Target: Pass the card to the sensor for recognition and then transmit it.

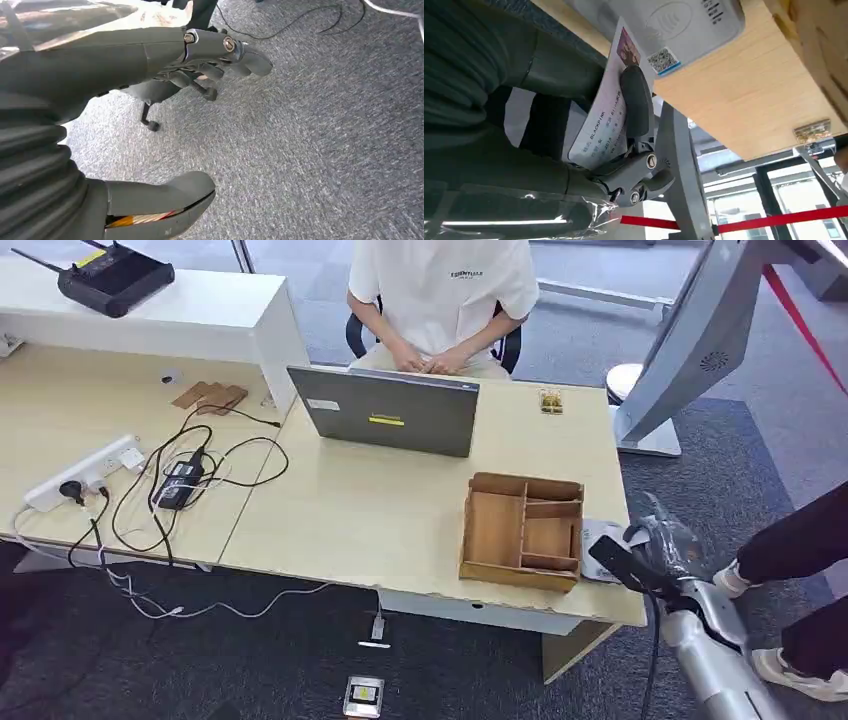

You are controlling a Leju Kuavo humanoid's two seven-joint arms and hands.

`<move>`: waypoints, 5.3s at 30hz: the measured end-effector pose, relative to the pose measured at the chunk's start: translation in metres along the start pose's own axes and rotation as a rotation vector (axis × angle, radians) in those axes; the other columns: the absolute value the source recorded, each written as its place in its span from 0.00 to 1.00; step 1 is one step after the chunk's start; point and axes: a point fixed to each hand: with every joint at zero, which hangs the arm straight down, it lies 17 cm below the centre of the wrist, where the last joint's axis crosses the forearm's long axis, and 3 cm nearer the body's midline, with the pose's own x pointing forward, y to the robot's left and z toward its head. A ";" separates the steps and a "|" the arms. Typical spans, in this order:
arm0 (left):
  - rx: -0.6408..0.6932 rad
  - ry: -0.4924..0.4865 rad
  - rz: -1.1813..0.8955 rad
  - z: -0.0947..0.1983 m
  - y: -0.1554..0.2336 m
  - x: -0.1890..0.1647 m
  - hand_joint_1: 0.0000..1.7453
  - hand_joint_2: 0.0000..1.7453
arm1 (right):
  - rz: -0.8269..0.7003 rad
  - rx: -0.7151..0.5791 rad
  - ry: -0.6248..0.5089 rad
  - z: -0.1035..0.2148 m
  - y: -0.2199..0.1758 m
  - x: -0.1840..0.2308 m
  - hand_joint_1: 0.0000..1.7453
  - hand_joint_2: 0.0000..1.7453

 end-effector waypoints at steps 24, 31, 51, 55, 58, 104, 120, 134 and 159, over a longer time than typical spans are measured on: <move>-0.003 -0.002 0.004 -0.001 0.001 0.002 0.00 1.00 | 0.009 0.066 -0.015 0.002 0.023 0.015 1.00 1.00; 0.001 -0.001 0.005 -0.001 0.001 0.002 0.00 1.00 | 0.013 0.077 -0.008 0.003 0.027 0.013 1.00 1.00; 0.002 0.001 -0.006 -0.001 0.001 0.001 0.00 1.00 | 0.003 0.020 -0.025 -0.008 0.008 0.026 1.00 1.00; 0.001 -0.001 -0.010 -0.001 0.001 0.001 0.00 1.00 | 0.005 -0.033 -0.037 -0.020 -0.022 0.039 1.00 1.00; 0.001 -0.001 -0.010 -0.001 0.001 0.001 0.00 1.00 | 0.011 -0.094 -0.062 -0.032 -0.057 0.053 1.00 1.00; -0.042 -0.103 -0.133 -0.021 0.020 0.075 0.00 1.00 | 0.141 -0.233 -0.268 -0.111 -0.200 0.209 0.57 1.00; -0.049 -0.101 -0.122 -0.019 0.015 0.070 0.00 1.00 | 0.117 -0.241 -0.243 -0.111 -0.187 0.200 0.00 1.00; -0.056 -0.097 -0.116 -0.016 0.010 0.062 0.00 1.00 | -0.205 -0.252 -0.287 -0.106 -0.205 0.205 0.00 1.00; -0.027 -0.064 -0.061 -0.012 0.011 0.036 0.00 1.00 | -0.562 -0.016 -0.489 0.009 -0.119 0.259 0.00 1.00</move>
